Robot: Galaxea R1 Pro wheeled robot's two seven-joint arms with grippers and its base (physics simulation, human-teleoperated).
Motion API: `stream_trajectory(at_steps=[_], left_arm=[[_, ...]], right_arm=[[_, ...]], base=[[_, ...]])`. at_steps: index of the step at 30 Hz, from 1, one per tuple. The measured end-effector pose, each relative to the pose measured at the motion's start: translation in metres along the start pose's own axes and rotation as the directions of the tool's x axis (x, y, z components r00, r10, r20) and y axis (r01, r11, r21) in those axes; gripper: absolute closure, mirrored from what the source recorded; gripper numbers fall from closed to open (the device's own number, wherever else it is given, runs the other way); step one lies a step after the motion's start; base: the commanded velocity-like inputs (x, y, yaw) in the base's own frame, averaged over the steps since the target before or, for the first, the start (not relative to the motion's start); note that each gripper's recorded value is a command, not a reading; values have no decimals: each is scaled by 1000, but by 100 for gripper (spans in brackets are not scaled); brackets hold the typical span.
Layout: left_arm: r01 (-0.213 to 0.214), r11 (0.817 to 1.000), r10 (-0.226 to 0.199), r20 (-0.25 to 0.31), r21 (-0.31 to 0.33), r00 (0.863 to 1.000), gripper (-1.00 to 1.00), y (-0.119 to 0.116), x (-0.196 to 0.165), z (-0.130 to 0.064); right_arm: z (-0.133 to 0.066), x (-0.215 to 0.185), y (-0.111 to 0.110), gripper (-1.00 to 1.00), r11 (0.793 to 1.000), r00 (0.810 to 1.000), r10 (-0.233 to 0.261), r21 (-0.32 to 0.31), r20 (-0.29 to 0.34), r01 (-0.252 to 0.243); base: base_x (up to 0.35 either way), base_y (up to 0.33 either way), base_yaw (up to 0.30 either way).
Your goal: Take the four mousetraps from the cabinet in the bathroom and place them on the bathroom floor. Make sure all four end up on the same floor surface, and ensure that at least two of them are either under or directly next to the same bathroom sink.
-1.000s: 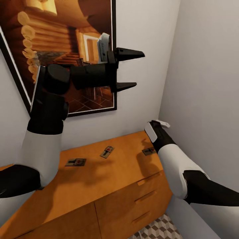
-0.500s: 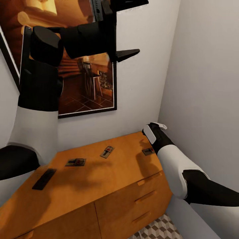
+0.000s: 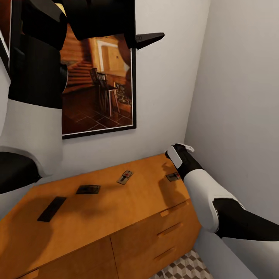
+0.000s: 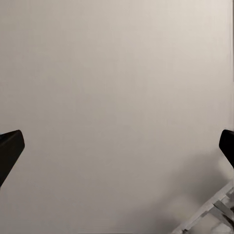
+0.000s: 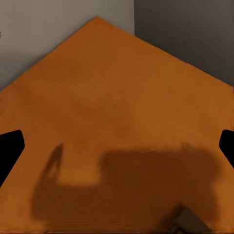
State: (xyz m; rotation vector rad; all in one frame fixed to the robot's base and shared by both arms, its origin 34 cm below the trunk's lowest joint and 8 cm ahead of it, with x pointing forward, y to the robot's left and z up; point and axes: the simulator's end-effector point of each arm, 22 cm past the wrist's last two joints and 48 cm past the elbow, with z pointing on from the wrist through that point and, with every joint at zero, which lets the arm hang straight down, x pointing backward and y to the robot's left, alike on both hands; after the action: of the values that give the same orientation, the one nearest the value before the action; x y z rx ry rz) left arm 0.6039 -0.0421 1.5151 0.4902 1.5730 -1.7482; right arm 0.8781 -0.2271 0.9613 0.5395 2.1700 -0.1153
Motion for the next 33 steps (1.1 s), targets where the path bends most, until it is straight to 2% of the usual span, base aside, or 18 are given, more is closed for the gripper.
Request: stream_trajectory(at_steps=[1,3,8,14,17,24,30,33], left_arm=[[-8,1000,8,-2,4,1000,-100,-3,2,0],[-14,1000,14,-4,6,1000,-100,-5,3,0],[-21,1000,21,-9,6,1000,-100,-5,6,1],[0,998,-1,-16,-62,1000,-100,25,9,9],[9,997,-11,-29,-77,1000,-100,32,13,14],[56,995,-62,-63,-85,996,-100,44,21,21],[89,991,-96,-70,-97,993,-100,54,23,23],[92,991,-99,-71,-97,993,-100,52,20,24]], right_arm=[[2,6,2,-100,1000,1000,27,-9,-17,-27],[3,11,3,-100,999,998,48,-13,-30,-48],[9,26,4,-100,997,995,75,-14,-62,-76],[6,27,-1,-100,995,995,96,9,-41,-96],[7,39,-4,-100,994,990,112,17,-81,-111],[5,50,-2,-100,998,988,69,2,-137,-69],[-1,43,3,-100,998,989,51,-22,-140,-55],[-4,39,5,-100,998,989,50,-25,-139,-54]], base=[[0,0,0],[0,0,0],[0,0,0],[0,0,0],[0,0,0],[0,0,0],[0,0,0],[0,0,0]])
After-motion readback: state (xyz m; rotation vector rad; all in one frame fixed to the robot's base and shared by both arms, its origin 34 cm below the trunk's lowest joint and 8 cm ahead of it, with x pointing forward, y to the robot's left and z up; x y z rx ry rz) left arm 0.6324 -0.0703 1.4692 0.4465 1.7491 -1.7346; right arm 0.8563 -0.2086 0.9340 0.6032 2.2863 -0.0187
